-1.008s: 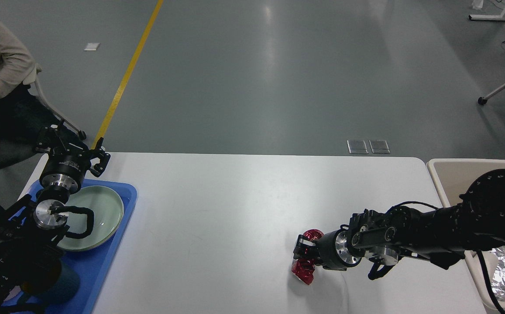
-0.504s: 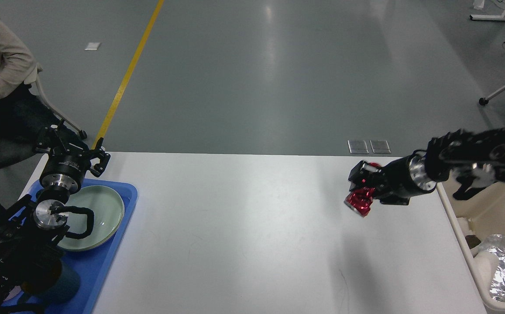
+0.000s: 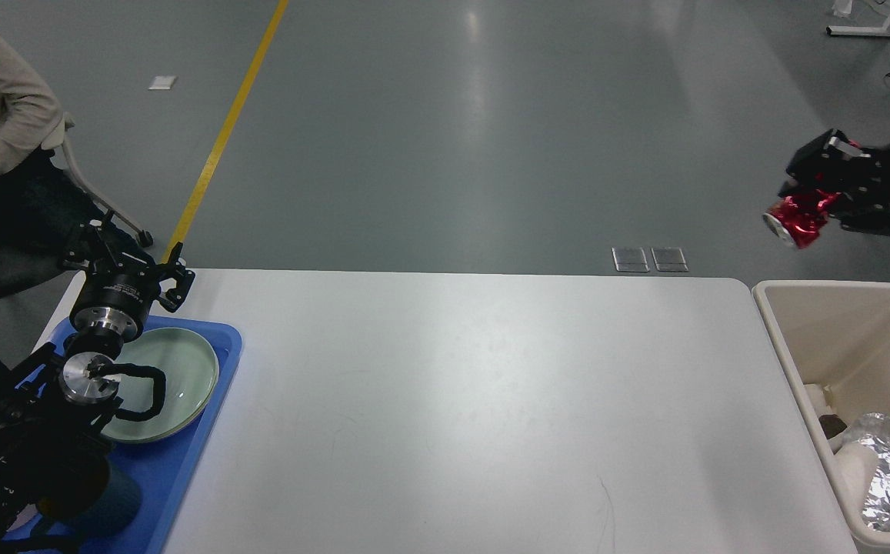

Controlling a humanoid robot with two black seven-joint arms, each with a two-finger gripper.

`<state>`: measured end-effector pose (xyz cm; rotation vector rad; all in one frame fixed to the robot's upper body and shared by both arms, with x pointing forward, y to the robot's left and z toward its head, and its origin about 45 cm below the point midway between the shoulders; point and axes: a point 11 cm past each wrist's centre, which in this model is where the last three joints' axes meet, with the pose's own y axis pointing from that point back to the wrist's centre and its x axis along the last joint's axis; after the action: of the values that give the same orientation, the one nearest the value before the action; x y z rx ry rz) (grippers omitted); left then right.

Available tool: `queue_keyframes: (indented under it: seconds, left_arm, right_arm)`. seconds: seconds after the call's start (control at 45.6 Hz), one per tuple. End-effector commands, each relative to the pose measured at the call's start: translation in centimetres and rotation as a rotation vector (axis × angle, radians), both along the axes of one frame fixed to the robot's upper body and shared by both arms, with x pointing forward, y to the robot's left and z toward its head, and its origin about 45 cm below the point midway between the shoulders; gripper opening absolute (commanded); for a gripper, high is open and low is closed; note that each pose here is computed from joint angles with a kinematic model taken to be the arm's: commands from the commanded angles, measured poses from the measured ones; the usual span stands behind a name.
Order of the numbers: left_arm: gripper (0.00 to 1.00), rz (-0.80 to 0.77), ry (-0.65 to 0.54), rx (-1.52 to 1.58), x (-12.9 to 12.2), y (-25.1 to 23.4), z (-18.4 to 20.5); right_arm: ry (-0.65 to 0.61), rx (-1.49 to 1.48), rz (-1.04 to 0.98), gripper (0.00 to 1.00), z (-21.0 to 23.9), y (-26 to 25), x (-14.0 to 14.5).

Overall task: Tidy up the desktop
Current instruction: 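Lift the red can with the right gripper and drop it into the bin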

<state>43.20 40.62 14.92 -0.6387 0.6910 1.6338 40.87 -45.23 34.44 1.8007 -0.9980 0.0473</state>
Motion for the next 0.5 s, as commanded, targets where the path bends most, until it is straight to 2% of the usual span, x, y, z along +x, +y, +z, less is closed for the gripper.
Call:
queue_keyframes:
  seconds: [0.0,0.132,0.153,0.197,0.285,0.329,0.482]
  left_arm:
    - [0.96,0.001,0.001,0.000,0.0,0.0,0.0]
    - [0.96,0.000,0.000,0.000,0.0,0.0,0.0]
    - [0.96,0.000,0.000,0.000,0.0,0.0,0.0]
    - [0.96,0.000,0.000,0.000,0.0,0.0,0.0]
    - [0.96,0.000,0.000,0.000,0.0,0.0,0.0]
    - [0.96,0.000,0.000,0.000,0.0,0.0,0.0]
    - [0.96,0.000,0.000,0.000,0.0,0.0,0.0]
  right_arm:
    - [-0.059,-0.139,-0.188,0.00,-2.8,-7.1,-0.8]
    - [-0.128,-0.313,-0.333,0.00,-7.0,-12.3,-3.0]
    - [-0.136,-0.332,-0.349,0.06,-7.7,-12.8,-3.4]
    - [-0.132,-0.363,-0.379,0.24,-9.4,-13.9,-4.5]
    - [-0.118,-0.408,-0.417,0.82,-11.9,-15.5,-6.3]
    - [-0.112,-0.420,-0.417,0.98,-12.9,-15.5,-6.5]
    - [-0.061,-0.453,-0.410,1.00,-15.9,-15.8,-8.0]
